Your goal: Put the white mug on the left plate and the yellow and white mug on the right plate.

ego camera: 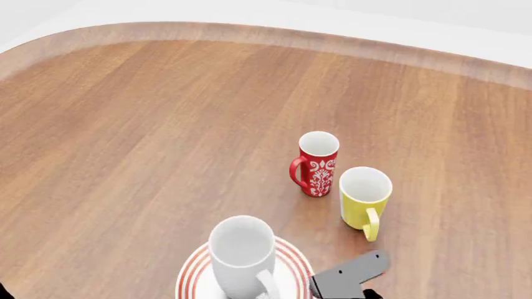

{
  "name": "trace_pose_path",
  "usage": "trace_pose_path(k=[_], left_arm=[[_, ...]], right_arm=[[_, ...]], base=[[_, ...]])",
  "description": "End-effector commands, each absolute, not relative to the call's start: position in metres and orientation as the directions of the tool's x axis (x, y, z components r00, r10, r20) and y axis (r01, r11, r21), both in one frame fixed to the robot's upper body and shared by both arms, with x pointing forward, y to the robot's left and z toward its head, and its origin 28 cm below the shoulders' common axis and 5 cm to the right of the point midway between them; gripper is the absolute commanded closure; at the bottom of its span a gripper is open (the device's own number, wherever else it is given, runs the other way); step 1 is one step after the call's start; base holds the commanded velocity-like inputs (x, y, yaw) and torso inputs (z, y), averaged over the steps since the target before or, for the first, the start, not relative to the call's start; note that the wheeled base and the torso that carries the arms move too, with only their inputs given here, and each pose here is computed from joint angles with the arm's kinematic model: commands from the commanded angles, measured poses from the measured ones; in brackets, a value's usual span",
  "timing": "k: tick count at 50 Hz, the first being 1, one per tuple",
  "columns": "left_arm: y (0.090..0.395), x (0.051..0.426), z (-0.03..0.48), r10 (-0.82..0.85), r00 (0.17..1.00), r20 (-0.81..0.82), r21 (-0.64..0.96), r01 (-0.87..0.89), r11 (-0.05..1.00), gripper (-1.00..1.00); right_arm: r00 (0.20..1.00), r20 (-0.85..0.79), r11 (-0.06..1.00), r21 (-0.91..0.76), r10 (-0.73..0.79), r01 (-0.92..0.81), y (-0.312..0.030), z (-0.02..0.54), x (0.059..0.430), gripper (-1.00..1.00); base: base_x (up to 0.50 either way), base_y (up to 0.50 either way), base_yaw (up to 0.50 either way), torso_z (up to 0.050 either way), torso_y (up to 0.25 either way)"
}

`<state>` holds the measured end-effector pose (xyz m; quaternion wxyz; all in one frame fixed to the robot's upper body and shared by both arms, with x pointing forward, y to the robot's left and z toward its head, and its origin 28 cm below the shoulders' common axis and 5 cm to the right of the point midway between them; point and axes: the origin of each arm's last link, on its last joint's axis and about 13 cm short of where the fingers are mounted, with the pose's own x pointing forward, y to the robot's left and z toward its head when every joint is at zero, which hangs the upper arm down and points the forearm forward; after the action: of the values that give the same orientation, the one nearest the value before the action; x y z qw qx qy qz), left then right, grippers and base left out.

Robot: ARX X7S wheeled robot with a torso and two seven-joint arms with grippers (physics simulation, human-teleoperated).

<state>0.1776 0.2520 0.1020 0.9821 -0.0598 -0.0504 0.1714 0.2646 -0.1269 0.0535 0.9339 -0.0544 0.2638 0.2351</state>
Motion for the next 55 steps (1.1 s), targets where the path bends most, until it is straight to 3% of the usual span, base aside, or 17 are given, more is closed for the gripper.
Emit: trace_pose_path(k=[1,11,24,45,51,55], left_arm=[[0.251,0.176,0.102,0.325,0.941,0.091,-0.137,-0.312,0.940,-1.00],[0.251,0.178,0.101,0.324,0.942,0.091,-0.132,-0.311,0.941,-1.00],[0.252,0.179,0.101,0.319,0.942,0.101,-0.131,-0.306,0.943,-1.00],[0.253,0.178,0.101,0.317,0.942,0.107,-0.133,-0.302,0.944,-1.00],[0.252,0.178,0.101,0.315,0.943,0.107,-0.133,-0.301,0.944,-1.00],[0.249,0.180,0.100,0.307,0.946,0.107,-0.125,-0.294,0.948,-1.00]], right_arm=[[0.828,-0.425,0.913,-0.008,0.365,-0.407,-0.157,0.079,0.176,-1.00],[0.918,-0.205,0.937,-0.016,0.339,-0.349,-0.164,0.099,0.143,-1.00],[0.966,0.037,0.967,0.012,0.255,-0.256,-0.158,0.103,0.190,-1.00],[0.998,-0.039,0.992,0.123,0.047,-0.042,-0.145,0.099,0.276,-1.00],[0.994,-0.046,0.995,0.005,-0.098,0.098,-0.145,0.092,0.292,-1.00],[0.990,-0.107,0.995,0.017,-0.097,0.099,-0.143,0.090,0.306,-1.00]], base=[[0.00,0.00,0.00,0.000,0.000],[0.00,0.00,0.00,0.000,0.000],[0.00,0.00,0.00,0.000,0.000],[0.00,0.00,0.00,0.000,0.000],[0.00,0.00,0.00,0.000,0.000],[0.00,0.00,0.00,0.000,0.000]])
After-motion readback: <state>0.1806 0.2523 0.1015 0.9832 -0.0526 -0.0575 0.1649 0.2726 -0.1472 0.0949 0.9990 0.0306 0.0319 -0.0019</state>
